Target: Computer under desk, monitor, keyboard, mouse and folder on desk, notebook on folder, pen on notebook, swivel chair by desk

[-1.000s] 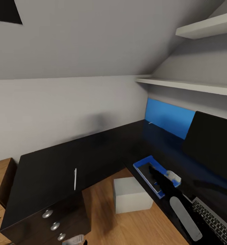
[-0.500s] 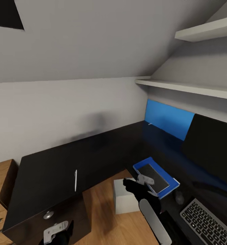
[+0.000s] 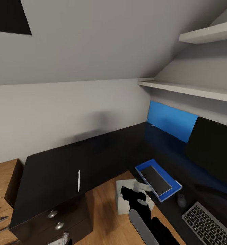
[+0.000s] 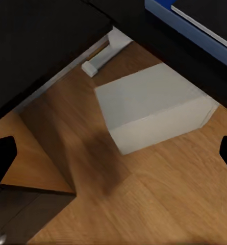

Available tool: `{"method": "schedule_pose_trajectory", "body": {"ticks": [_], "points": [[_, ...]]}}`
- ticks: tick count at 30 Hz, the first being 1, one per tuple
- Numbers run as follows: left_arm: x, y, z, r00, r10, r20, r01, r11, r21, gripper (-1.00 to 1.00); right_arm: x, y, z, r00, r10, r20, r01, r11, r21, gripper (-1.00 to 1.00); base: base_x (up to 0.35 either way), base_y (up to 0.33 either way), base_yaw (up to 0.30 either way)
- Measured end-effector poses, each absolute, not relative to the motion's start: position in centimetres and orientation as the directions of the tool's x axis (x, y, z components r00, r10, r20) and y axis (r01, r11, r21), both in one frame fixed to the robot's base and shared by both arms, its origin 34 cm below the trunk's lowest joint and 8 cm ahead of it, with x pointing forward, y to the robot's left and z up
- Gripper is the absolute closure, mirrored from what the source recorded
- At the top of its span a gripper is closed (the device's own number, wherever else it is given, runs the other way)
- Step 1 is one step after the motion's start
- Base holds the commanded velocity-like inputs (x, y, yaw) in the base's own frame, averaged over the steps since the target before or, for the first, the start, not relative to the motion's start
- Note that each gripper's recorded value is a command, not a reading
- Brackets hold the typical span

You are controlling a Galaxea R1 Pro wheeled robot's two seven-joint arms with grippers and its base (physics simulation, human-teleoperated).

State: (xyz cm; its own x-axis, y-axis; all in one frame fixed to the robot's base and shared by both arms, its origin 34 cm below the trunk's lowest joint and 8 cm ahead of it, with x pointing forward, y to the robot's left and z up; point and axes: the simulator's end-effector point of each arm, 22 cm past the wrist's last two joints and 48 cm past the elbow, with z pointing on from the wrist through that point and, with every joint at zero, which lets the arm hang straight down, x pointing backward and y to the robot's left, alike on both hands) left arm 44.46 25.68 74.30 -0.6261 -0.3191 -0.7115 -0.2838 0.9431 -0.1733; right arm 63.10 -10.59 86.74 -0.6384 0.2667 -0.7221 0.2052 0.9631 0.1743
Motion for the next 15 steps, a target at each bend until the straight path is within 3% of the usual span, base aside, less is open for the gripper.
{"method": "schedule_pose_trajectory", "body": {"ticks": [15], "points": [[41.8, 25.7, 73.3, -0.679, -0.313, -0.664, -0.295, 0.945, -0.143, -1.00, 61.8, -8.8, 87.4, -0.637, 0.127, -0.760, 0.119, 0.991, 0.065, -1.00, 0.000, 0.000, 0.249]]}}
